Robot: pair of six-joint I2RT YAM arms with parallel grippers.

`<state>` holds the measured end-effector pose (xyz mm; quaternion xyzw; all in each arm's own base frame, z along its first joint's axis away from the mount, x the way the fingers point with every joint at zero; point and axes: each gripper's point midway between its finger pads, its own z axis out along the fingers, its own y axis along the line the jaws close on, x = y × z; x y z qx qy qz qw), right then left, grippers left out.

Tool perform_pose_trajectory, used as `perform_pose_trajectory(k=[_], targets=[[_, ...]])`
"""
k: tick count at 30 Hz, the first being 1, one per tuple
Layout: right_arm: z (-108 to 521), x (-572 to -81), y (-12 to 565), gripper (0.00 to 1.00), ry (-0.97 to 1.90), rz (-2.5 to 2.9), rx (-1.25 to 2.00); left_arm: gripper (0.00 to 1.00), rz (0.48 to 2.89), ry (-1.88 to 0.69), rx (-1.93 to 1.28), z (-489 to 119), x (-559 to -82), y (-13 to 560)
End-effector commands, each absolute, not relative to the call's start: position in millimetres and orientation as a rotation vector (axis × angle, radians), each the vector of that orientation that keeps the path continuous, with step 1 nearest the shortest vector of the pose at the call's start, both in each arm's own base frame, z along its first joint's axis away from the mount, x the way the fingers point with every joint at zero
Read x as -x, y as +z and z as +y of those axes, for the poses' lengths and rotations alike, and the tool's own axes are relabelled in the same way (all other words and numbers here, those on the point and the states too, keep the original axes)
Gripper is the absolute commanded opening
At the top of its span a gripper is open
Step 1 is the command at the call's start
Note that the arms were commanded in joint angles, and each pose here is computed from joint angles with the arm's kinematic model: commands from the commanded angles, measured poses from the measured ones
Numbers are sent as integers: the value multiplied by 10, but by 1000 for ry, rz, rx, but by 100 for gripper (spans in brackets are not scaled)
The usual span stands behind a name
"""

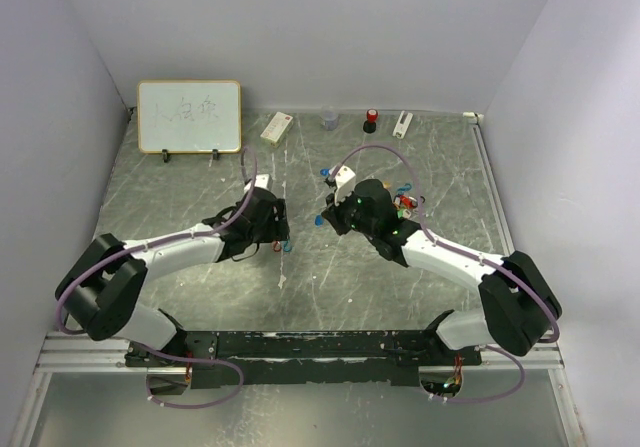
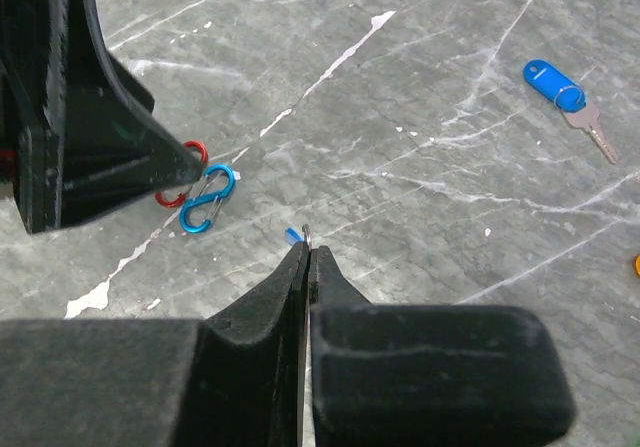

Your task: Put the keys on the keyring

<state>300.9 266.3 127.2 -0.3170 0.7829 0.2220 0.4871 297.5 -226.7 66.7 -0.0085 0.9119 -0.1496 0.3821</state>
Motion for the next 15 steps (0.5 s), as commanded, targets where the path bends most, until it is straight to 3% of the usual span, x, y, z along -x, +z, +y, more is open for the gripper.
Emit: perform_pose_trajectory(k=[1, 15], targets=[[2709, -3014, 1357, 0, 556, 1866, 767, 80, 2399, -278, 65, -2142, -2773, 381], [2688, -2999, 1381, 0, 552, 1865, 759, 76, 2434, -203, 93, -2037, -2634, 128]])
